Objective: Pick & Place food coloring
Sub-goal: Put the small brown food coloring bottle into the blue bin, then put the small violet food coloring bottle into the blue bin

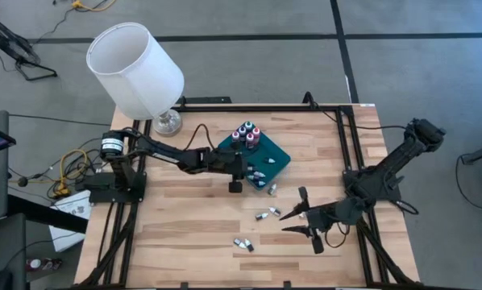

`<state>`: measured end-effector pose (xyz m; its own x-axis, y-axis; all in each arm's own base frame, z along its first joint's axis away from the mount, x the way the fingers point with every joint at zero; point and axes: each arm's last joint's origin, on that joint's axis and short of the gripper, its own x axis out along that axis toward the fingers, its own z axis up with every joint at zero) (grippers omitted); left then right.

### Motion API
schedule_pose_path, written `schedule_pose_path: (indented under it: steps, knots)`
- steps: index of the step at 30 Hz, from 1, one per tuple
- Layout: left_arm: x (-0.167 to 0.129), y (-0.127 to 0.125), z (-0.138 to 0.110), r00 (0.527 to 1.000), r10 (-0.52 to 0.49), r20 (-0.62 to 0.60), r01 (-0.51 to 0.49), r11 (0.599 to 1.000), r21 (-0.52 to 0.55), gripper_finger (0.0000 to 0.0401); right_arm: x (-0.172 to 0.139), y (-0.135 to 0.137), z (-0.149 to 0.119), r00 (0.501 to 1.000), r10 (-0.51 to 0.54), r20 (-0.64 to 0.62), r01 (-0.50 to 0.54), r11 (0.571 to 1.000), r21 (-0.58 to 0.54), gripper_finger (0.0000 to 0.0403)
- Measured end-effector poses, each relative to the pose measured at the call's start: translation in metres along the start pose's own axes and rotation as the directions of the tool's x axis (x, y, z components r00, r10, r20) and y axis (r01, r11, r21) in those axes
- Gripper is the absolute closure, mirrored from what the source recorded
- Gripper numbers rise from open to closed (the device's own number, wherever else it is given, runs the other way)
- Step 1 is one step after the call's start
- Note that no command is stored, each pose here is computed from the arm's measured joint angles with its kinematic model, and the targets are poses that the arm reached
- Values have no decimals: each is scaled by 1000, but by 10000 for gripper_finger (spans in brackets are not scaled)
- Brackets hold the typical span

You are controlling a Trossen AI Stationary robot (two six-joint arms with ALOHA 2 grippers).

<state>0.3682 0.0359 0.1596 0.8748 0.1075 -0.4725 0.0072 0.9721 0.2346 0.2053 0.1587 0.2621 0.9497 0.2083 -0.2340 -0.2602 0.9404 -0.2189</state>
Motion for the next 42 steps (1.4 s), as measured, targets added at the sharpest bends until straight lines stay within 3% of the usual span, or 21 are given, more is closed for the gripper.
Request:
schedule_pose_path:
  steps: [15,18,25,29,33,38,42]
  knots:
    - [0,-2,2,1000,-21,19,20,999,41,275,8,-2,-8,998,-23,-54,28,995,95,282]
    - [-2,-8,4,997,-68,25,67,997,49,275,7,-4,-17,987,-83,-135,106,979,173,282]
    - [-19,-31,16,973,-229,0,228,971,77,275,-3,7,-51,879,-304,-367,419,860,293,282]
    - [-33,-46,23,959,-279,-39,282,955,96,275,0,16,-64,853,-310,-421,465,817,340,282]
    - [-44,-64,27,941,-332,-66,337,934,117,275,9,26,-79,829,-308,-467,490,802,342,282]
    - [-53,-91,29,902,-422,-92,431,892,135,275,16,33,-102,768,-308,-561,537,788,302,282]
    - [-59,-112,26,871,-480,-108,491,860,139,275,14,33,-112,717,-320,-619,589,753,293,282]
